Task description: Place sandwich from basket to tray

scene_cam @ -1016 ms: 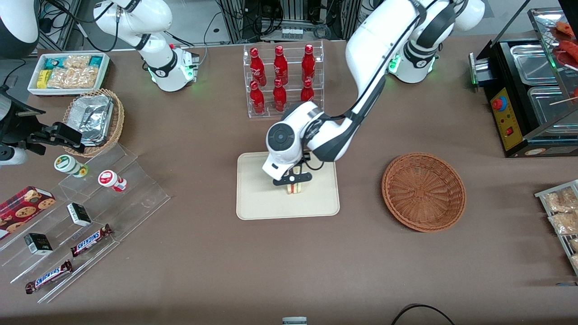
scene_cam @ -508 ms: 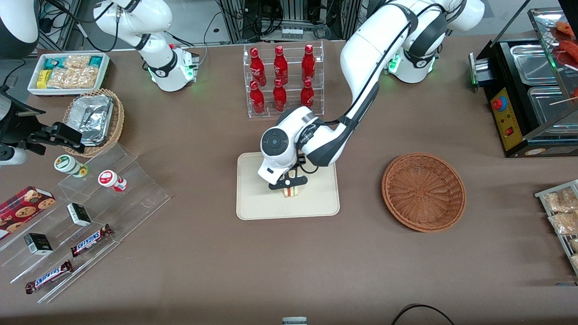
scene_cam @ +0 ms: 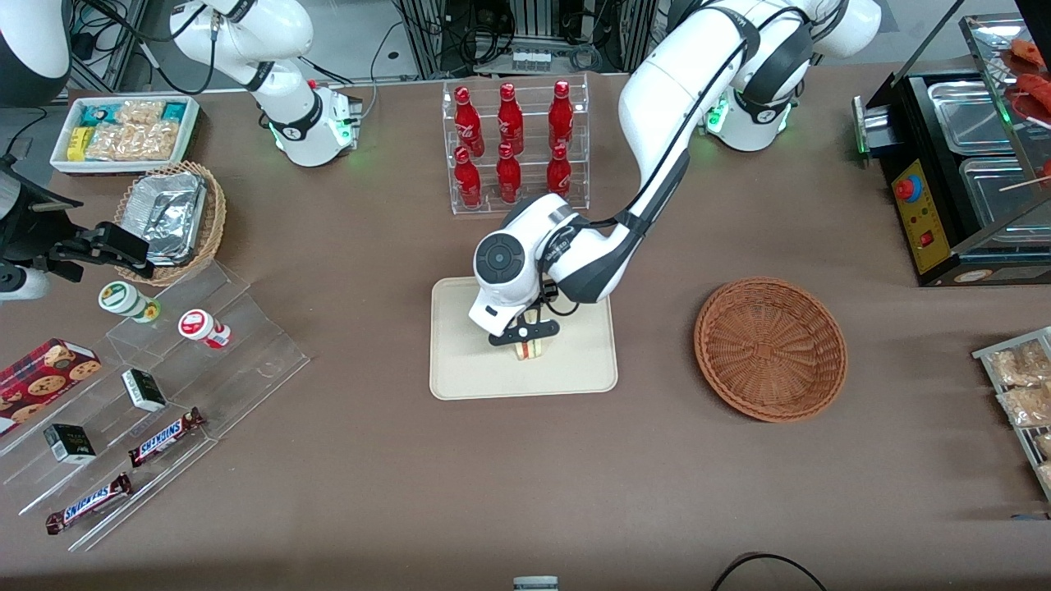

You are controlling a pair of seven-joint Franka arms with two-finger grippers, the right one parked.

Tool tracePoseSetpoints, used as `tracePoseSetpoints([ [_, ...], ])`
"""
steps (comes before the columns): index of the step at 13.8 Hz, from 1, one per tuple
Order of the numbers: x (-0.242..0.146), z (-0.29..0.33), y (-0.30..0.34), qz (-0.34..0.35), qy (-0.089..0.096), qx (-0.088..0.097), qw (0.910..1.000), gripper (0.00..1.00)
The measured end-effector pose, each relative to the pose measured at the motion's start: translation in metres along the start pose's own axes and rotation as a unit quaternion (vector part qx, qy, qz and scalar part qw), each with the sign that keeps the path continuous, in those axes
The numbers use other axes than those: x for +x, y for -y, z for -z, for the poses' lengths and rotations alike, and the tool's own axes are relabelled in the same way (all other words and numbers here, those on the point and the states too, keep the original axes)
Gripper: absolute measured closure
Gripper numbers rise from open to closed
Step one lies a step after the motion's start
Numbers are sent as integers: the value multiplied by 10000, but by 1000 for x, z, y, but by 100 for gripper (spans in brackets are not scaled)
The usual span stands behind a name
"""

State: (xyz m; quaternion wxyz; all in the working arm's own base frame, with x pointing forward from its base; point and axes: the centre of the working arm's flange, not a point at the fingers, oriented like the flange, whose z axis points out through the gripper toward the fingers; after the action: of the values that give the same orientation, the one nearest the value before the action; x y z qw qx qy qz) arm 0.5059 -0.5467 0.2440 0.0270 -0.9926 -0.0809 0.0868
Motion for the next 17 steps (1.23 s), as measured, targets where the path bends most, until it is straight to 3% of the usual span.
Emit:
tracePoseSetpoints([
  [2,-1,23,1,-2,-15,5,10000,1],
  [5,-6,61,6,-7,-106,-39,9999,0],
  [8,6,93,25,60,-468,126,9988,0],
  [10,29,115,49,279,-572,142,9979,0],
  [12,58,131,80,389,-580,89,9975,0],
  [17,110,169,203,-277,-298,35,9992,0],
])
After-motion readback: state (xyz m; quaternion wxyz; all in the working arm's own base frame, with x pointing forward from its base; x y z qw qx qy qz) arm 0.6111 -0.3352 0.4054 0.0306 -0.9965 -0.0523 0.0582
